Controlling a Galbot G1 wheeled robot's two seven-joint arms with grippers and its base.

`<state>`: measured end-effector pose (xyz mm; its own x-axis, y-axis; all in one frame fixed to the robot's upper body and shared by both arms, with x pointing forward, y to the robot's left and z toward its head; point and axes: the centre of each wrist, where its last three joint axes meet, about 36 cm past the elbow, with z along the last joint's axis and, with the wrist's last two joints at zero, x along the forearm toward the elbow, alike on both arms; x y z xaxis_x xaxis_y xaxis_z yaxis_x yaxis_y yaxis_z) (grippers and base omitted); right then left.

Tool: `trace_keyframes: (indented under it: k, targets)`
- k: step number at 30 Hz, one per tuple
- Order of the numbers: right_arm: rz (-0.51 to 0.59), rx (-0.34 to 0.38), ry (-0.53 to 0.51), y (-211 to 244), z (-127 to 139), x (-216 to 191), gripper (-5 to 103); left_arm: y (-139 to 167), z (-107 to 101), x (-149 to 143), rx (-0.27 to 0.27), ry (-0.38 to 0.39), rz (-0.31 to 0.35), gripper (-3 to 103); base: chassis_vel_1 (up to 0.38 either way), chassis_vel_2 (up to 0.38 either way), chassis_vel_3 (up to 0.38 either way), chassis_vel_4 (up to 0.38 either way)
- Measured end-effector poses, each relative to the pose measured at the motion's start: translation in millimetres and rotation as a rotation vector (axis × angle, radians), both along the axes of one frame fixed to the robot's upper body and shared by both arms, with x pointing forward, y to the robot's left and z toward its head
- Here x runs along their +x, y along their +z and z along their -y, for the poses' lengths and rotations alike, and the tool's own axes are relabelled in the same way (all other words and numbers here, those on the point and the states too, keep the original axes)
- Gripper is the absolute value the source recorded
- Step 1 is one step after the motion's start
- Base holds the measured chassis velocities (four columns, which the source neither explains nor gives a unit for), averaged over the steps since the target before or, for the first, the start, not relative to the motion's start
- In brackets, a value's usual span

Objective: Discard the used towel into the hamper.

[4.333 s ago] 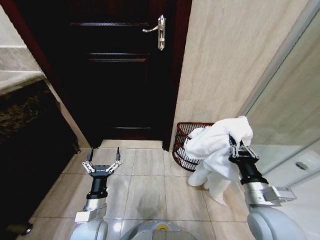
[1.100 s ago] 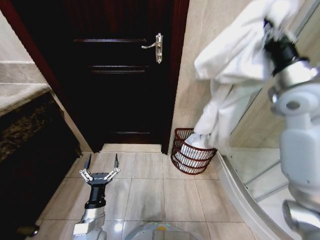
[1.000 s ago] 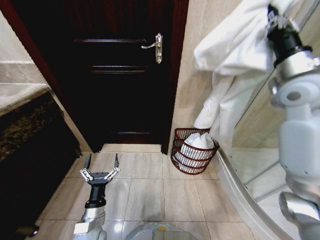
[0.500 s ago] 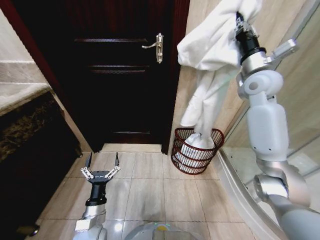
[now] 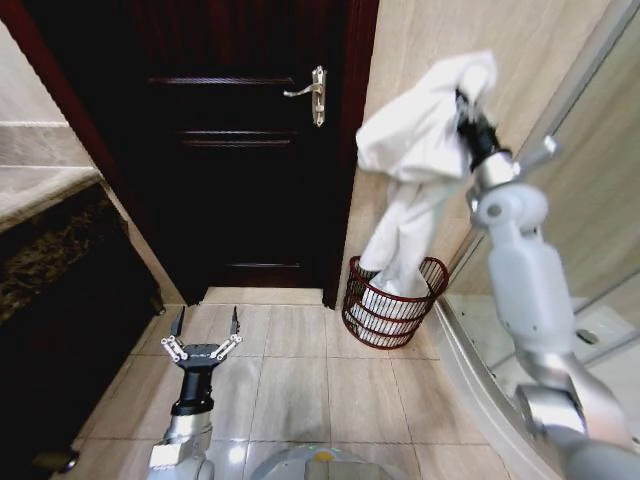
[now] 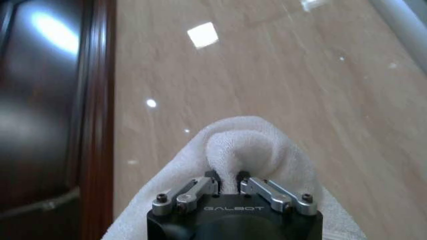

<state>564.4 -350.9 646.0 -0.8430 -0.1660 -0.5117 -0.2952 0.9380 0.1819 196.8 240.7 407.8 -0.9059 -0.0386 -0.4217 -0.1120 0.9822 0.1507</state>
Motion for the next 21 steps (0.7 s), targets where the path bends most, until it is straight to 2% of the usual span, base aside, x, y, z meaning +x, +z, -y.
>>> trace_keyframes:
  k: [7,12,18,21]
  targets:
    - [-0.048,0.014,-0.036,-51.0,-2.8,13.7,13,-0.7,1.8,0.6,0.008,-0.007,0.001,100,0.0,0.0,0.0,0.0]
    - [-0.137,0.018,-0.039,-80.3,-8.8,-1.5,13,-2.5,1.5,2.1,0.006,-0.003,-0.009,100,0.0,0.0,0.0,0.0]
    - [-0.191,-0.007,-0.062,-108.0,-1.4,-19.1,13,-7.1,1.2,2.1,0.002,-0.001,-0.018,100,0.0,0.0,0.0,0.0]
    - [-0.238,-0.019,-0.091,-142.9,10.3,-24.8,13,-7.8,0.5,3.0,-0.008,0.003,-0.015,100,0.0,0.0,0.0,0.0]
